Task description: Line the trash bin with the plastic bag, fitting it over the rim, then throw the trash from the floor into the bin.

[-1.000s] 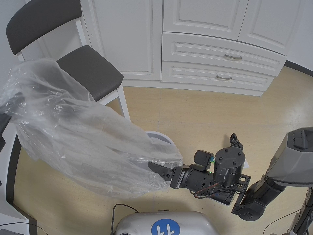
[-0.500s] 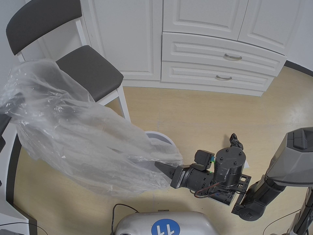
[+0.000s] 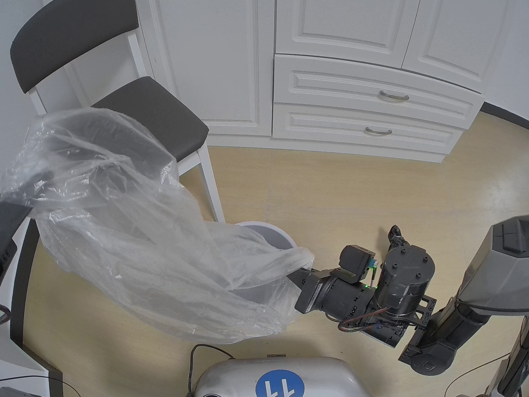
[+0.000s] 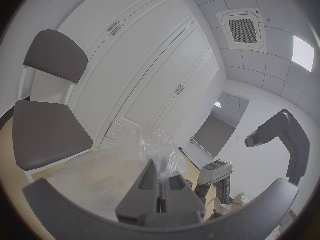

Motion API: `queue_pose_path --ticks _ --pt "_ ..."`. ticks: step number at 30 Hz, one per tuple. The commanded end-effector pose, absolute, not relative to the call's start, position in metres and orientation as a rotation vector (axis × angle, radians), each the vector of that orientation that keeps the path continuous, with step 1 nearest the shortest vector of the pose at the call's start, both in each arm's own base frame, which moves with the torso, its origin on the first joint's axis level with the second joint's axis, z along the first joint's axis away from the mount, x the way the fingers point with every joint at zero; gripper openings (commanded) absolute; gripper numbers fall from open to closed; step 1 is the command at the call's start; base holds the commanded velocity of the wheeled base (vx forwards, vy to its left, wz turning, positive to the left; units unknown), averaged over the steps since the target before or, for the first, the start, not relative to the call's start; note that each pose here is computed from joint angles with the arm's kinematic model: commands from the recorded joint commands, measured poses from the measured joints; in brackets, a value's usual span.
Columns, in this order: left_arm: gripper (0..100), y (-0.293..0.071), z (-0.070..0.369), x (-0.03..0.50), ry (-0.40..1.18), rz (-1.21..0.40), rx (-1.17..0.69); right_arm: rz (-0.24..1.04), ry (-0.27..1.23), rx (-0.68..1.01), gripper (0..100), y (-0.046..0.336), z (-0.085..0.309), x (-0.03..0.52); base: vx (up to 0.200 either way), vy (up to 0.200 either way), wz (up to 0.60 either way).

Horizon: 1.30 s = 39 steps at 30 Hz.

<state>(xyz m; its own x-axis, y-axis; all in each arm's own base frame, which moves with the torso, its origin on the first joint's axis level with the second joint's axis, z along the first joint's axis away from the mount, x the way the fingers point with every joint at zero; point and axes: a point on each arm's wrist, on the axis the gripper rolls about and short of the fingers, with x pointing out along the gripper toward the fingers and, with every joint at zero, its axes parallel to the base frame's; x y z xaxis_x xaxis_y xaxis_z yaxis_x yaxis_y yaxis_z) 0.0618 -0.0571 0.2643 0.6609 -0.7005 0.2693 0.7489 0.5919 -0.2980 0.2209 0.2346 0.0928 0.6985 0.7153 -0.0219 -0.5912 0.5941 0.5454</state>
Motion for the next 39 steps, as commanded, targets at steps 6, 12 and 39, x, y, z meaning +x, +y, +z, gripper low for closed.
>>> queue_pose_path --ticks 6,12,39 --pt "0 -0.068 0.247 0.075 0.012 -0.821 -0.358 0.775 0.115 0.35 0 0.202 0.141 0.193 0.0 0.0 0.0" --pt "0 -0.075 0.232 0.082 0.151 -0.795 -0.311 0.727 0.135 0.19 0 0.167 0.181 0.162 0.0 0.0 0.0" --pt "0 -0.081 0.18 0.095 0.319 -0.648 0.137 0.33 0.131 -0.155 0 0.11 0.231 0.105 0.0 0.0 0.0"
